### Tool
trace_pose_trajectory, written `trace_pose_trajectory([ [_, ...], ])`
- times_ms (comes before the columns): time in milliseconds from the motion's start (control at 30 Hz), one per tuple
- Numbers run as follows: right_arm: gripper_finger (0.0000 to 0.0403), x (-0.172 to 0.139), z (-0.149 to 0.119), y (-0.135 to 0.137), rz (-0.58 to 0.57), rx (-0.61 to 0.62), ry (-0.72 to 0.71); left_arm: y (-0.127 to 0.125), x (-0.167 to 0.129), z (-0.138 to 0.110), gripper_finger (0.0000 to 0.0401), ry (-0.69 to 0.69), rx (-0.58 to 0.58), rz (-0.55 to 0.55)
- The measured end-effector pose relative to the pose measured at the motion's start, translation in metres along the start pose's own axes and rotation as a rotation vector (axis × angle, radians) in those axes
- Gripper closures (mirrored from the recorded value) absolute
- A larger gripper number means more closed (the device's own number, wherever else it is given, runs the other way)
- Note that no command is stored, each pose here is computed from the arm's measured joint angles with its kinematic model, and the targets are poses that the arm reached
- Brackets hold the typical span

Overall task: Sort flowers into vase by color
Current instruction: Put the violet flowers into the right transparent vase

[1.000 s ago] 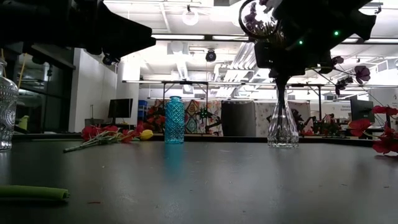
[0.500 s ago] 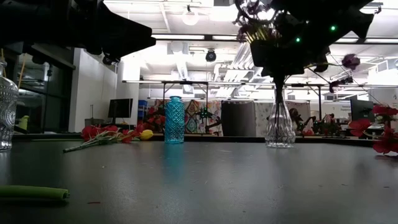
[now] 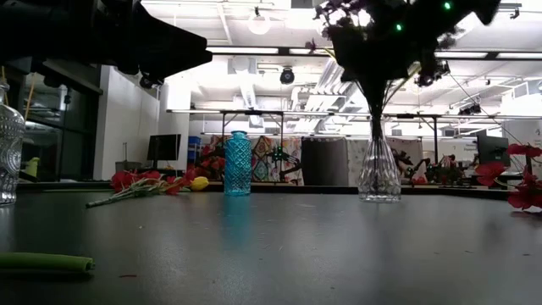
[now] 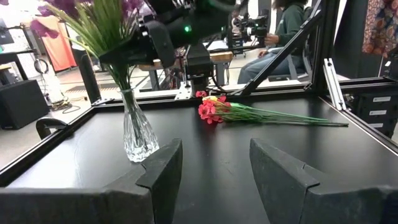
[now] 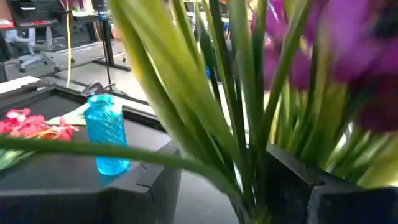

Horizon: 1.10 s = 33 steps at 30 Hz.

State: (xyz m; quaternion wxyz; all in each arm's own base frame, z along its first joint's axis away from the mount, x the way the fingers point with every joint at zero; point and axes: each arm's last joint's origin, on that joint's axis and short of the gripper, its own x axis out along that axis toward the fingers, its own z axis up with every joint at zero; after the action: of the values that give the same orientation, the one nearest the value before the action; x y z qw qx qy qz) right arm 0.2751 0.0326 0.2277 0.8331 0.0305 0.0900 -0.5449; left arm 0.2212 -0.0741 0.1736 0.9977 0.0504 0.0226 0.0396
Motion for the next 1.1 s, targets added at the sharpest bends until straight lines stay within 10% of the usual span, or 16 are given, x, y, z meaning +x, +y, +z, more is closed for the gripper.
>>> trace_pose_trajectory([
  [1100, 0.0246, -0.028, 0.074, 0.024, 0.050, -0.093, -0.083, 0.000, 0.000, -0.002, 0.0225, 0.019, 0.009, -0.002],
])
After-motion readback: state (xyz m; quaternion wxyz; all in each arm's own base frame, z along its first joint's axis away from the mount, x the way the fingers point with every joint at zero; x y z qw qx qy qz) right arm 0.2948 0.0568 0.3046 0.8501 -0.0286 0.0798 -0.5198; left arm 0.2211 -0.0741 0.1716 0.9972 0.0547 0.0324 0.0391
